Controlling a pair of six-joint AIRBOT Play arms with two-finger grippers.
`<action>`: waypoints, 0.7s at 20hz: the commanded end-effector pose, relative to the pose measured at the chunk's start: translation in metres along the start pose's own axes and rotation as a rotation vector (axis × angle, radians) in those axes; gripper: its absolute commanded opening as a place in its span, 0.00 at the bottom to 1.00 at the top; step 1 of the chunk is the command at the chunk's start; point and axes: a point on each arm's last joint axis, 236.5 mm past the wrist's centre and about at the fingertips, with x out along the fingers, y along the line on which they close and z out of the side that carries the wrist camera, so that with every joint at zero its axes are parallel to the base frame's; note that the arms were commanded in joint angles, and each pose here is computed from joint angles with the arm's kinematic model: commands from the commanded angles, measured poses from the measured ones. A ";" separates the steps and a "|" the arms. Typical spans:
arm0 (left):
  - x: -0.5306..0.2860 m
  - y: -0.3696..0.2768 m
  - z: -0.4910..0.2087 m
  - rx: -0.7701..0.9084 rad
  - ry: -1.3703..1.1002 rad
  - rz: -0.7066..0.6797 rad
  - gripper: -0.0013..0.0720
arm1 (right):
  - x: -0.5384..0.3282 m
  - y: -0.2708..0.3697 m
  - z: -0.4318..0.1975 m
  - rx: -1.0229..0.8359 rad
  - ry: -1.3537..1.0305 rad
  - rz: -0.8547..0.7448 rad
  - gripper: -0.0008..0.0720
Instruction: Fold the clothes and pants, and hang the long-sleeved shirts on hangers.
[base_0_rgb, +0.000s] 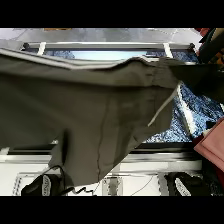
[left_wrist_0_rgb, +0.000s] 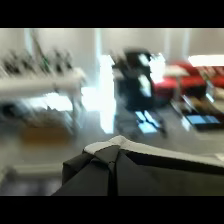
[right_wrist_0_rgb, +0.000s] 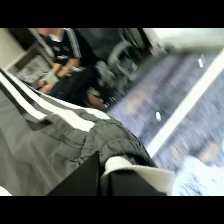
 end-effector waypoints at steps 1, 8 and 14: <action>0.071 -0.011 -0.122 -0.177 0.315 -0.213 0.03 | 0.048 -0.113 -0.019 0.213 0.038 -0.146 0.05; 0.111 -0.108 -0.358 -0.303 0.941 -0.404 0.03 | 0.123 -0.310 -0.089 0.451 0.081 -0.441 0.05; 0.056 -0.141 -0.354 -0.393 1.166 -0.450 0.03 | 0.080 -0.357 -0.102 0.447 0.187 -0.534 0.05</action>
